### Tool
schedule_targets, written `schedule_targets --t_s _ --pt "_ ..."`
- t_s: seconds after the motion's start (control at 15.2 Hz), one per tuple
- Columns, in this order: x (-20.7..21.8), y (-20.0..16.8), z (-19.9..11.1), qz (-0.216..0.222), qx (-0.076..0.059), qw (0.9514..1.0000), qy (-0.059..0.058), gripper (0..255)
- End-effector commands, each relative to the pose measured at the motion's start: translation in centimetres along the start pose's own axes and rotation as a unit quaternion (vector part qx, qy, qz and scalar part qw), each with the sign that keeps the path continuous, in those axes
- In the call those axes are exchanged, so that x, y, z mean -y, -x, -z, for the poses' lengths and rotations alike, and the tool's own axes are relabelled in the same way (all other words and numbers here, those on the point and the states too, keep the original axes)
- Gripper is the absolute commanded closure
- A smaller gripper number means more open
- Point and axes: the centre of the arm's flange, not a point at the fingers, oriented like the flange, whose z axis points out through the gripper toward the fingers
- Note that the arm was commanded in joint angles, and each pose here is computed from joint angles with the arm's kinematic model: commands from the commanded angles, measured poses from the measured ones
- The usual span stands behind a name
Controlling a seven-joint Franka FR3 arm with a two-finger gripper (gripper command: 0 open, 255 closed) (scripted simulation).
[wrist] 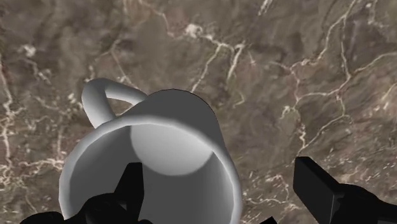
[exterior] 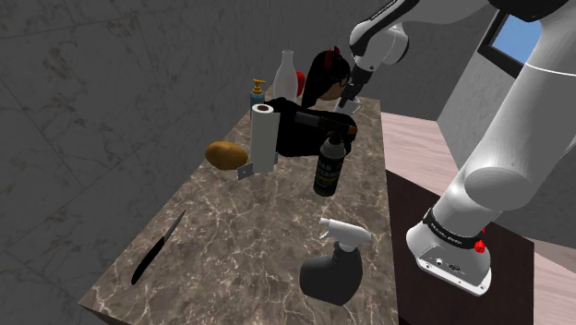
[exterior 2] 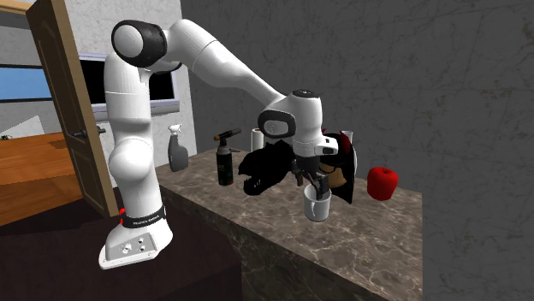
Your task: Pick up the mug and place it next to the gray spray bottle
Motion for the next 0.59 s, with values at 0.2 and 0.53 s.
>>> schedule_targets --t_s 0.2,0.53 --pt "0.48 0.01 -0.62 0.003 0.007 1.0 -0.004 255" --pt "-0.04 -0.27 -0.75 0.003 0.008 1.0 -0.004 255"
